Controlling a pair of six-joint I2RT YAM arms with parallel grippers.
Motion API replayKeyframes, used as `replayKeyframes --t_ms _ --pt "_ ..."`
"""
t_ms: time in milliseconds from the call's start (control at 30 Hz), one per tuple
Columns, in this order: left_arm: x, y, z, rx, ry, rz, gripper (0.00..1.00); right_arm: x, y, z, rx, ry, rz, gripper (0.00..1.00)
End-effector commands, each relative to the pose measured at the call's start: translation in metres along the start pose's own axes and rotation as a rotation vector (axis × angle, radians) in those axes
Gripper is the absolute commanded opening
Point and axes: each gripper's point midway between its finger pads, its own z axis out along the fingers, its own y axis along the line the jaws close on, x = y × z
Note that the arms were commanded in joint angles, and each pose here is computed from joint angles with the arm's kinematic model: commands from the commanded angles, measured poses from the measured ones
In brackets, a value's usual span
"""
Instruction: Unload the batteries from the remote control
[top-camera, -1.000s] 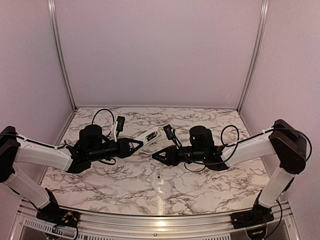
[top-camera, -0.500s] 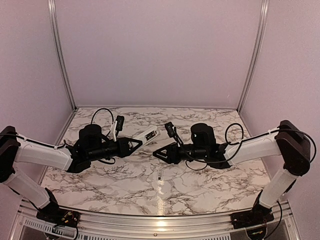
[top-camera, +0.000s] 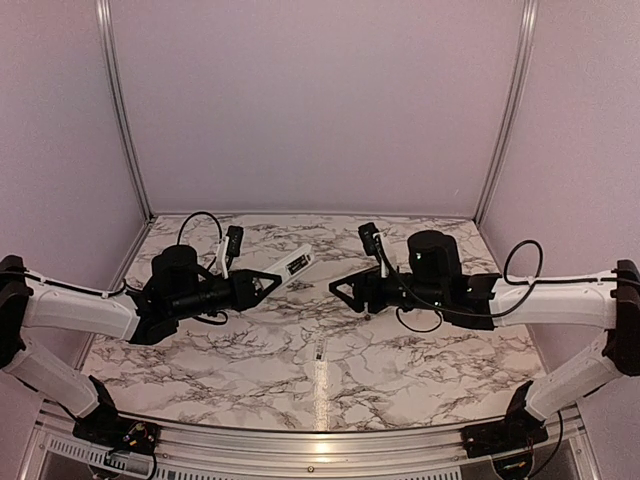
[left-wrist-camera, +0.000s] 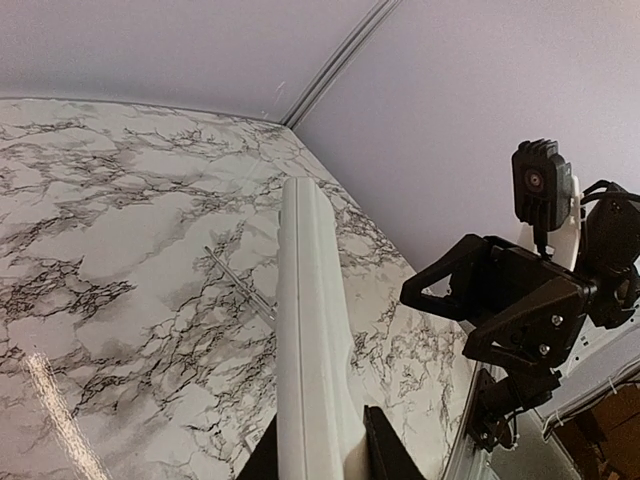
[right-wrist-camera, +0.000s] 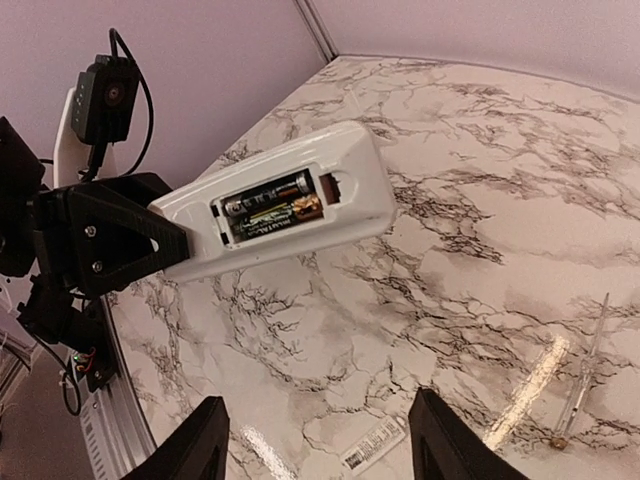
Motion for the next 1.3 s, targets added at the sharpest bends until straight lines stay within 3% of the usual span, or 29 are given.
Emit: replayKeyframes --t_ms 0,400,800,1267 --pt "-0.009 -0.003 -0.007 -0.001 -0.032 0.020 0.00 0.002 -0.019 -0.016 0.149 0.018 -0.021 0.64" --pt "-0.007 0.001 -0.006 -0.020 -0.022 0.013 0.00 0.021 -0.041 -0.027 0.382 0.093 -0.073 0.98" --pt "0.003 0.008 0.006 -0.049 0.053 -0.013 0.00 0.051 -0.078 -0.025 0.557 0.171 -0.063 0.99" --pt "0.054 0.027 0.052 -0.030 0.303 -0.071 0.00 0.076 -0.117 -0.016 0.671 0.240 -0.039 0.97"
